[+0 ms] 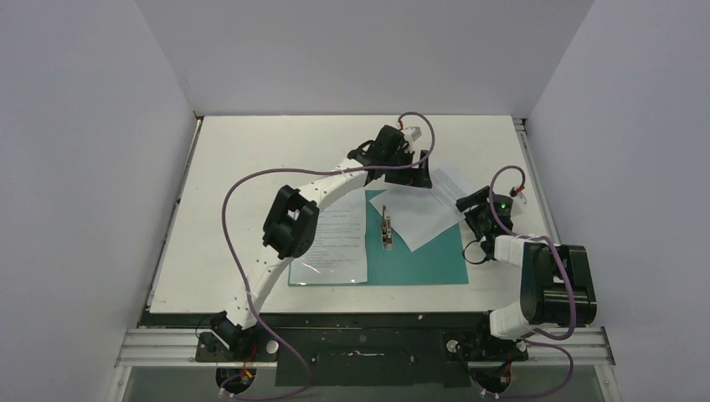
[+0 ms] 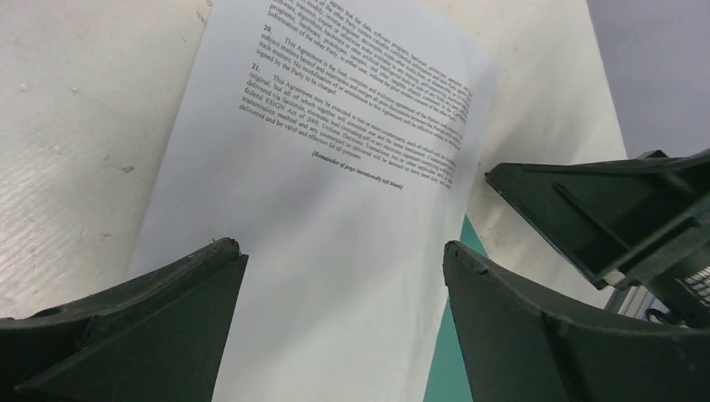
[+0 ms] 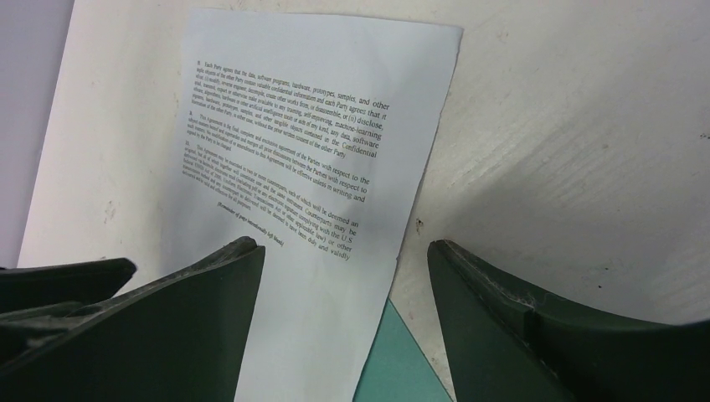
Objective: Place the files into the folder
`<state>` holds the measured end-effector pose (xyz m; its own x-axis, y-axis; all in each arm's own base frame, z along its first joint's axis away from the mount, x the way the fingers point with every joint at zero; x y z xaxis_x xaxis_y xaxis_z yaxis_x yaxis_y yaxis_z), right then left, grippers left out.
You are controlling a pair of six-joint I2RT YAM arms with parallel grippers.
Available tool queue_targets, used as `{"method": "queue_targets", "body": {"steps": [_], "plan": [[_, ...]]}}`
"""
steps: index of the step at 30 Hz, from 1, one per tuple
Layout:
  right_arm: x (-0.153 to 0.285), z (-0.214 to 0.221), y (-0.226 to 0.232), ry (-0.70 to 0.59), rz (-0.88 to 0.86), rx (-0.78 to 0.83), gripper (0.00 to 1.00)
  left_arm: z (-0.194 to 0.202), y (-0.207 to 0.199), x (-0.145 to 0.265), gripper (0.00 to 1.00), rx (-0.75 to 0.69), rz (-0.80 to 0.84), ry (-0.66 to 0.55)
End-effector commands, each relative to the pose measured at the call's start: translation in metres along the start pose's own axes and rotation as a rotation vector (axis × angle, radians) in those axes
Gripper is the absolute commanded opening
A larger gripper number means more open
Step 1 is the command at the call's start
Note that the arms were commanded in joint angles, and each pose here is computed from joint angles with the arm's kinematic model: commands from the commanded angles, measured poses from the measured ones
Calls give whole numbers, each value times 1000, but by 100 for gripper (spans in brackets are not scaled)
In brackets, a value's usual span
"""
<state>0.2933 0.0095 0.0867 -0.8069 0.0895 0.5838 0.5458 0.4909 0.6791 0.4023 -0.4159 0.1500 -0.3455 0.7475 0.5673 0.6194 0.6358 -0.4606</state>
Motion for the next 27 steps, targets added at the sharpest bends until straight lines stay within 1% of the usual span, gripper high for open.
{"method": "queue_targets", "body": {"steps": [1, 11, 20, 22, 24, 26, 27], "plan": [[7, 21, -26, 109, 86, 31, 74, 4, -6, -14, 88, -21, 39, 19], [8, 29, -30, 140, 66, 31, 75, 29, -4, -37, 88, 2, 76, 85], [7, 34, -34, 162, 59, 31, 73, 47, -23, -47, 88, -31, 137, 129], [7, 35, -35, 165, 57, 30, 72, 48, -28, -48, 88, -36, 161, 130], [7, 36, -36, 169, 57, 29, 68, 47, -34, -47, 88, -42, 189, 129], [7, 37, -37, 172, 57, 29, 61, 47, -40, -47, 88, -52, 201, 128], [7, 37, -37, 172, 55, 27, 56, 47, -41, -47, 88, -55, 200, 127]]}}
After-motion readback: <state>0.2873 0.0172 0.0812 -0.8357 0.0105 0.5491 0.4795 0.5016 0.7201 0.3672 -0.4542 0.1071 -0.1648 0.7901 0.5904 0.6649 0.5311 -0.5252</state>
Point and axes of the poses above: each gripper's point midway between its finger pads, its own x axis back along the fingers, its own y axis along the line the jaws close on, z = x × y, the point moved 9 cm from there along x, back along the fingers, and after that the axes turned 8 degrees about -x, right-handed, at the moved point
